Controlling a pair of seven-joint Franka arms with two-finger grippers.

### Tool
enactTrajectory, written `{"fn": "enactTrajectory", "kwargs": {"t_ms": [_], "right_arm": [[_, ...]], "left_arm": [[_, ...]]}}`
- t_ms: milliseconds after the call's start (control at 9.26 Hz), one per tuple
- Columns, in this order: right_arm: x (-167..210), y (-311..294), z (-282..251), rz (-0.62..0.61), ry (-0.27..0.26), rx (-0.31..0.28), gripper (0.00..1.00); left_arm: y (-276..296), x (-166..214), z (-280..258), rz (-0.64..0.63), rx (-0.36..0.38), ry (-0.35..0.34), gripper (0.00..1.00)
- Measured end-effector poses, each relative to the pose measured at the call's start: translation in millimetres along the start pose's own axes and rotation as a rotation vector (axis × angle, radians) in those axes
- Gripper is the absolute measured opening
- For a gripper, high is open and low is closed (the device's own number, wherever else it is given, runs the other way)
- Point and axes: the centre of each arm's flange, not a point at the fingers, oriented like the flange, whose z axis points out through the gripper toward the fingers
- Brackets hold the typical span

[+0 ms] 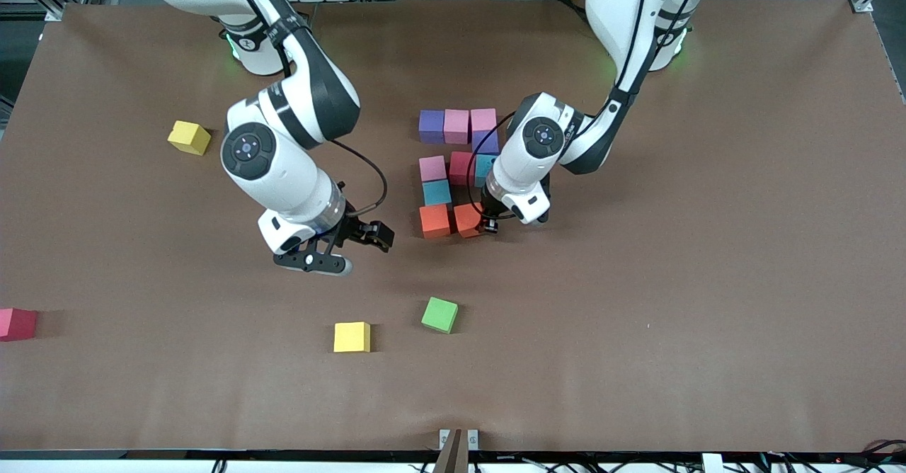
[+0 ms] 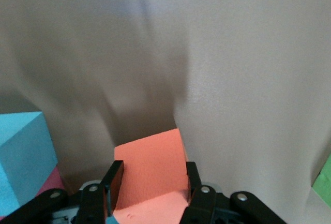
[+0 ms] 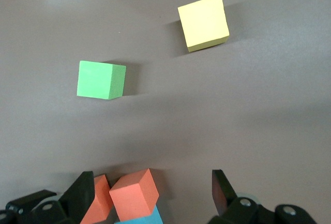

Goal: Form number 2 with 11 blocks
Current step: 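Place the orange cube with the left gripper while the right gripper moves, then lower the right gripper onto the yellow cube while the left gripper opens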

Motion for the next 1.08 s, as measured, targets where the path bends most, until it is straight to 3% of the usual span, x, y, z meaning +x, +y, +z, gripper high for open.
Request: {"fn": "enactTrajectory", "kwargs": {"t_ms": [216,756,1080], "right_arm": [[5.7,0.8,31.1,0.143,-0.011,-0.026,1.00],[17.1,-31.9,63.9,0.209,0.070,0.004,1.00],[-4.1,-80.4,84.4,0.237,0.214,-0.061,1.00]], "left_arm": [[-6.6,3.3,4.2,0.114,0.001,0.000,0.53],[5.1,21.0,-3.1,0.153,0.007,-0.061,0.53],[13.4,14.1,2.0,0.136,0.001,-0.087,0.53]]}}
